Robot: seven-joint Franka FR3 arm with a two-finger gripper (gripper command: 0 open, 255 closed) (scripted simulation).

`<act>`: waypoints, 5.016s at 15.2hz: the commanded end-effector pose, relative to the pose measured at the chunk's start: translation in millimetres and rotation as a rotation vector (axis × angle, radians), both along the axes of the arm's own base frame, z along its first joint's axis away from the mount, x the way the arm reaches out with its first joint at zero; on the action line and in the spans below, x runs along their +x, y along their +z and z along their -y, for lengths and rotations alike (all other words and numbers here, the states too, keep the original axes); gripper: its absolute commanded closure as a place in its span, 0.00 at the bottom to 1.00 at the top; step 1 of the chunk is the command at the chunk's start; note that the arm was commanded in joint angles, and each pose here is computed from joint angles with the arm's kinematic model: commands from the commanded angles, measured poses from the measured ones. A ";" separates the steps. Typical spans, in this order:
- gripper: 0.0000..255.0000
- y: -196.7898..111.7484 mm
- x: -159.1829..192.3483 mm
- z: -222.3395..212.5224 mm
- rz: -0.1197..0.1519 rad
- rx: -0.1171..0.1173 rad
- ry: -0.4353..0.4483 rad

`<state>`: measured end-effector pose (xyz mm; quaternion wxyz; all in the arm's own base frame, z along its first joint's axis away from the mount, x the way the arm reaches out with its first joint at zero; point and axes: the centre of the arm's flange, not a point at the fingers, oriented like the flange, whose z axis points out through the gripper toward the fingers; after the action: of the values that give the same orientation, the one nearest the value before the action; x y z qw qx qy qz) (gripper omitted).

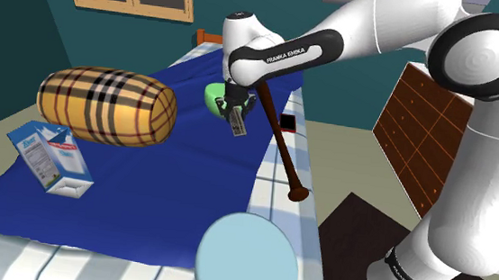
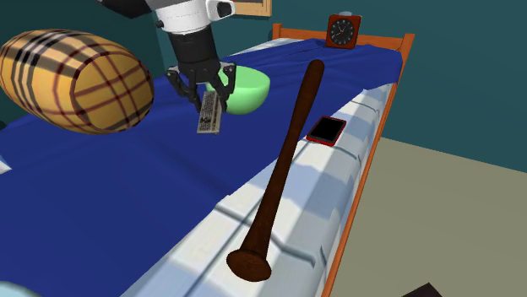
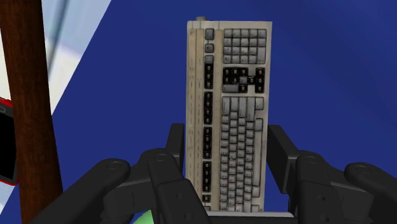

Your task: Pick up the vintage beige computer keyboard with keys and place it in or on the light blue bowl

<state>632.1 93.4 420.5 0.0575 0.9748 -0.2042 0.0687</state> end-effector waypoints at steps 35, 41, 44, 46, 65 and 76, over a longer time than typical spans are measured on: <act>1.00 116.5 -144.4 -135.5 0.000 0.000 0.000; 1.00 118.7 -202.0 -189.8 0.000 0.000 0.000; 1.00 119.7 -230.8 -217.0 0.000 0.000 0.000; 1.00 120.4 -250.0 -235.1 0.000 0.000 0.000; 1.00 81.8 -348.8 -328.2 0.000 0.000 0.000; 1.00 41.2 -348.8 -328.2 0.000 0.000 0.000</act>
<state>283.3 421.6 462.0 0.0577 0.9749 -0.2040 0.0685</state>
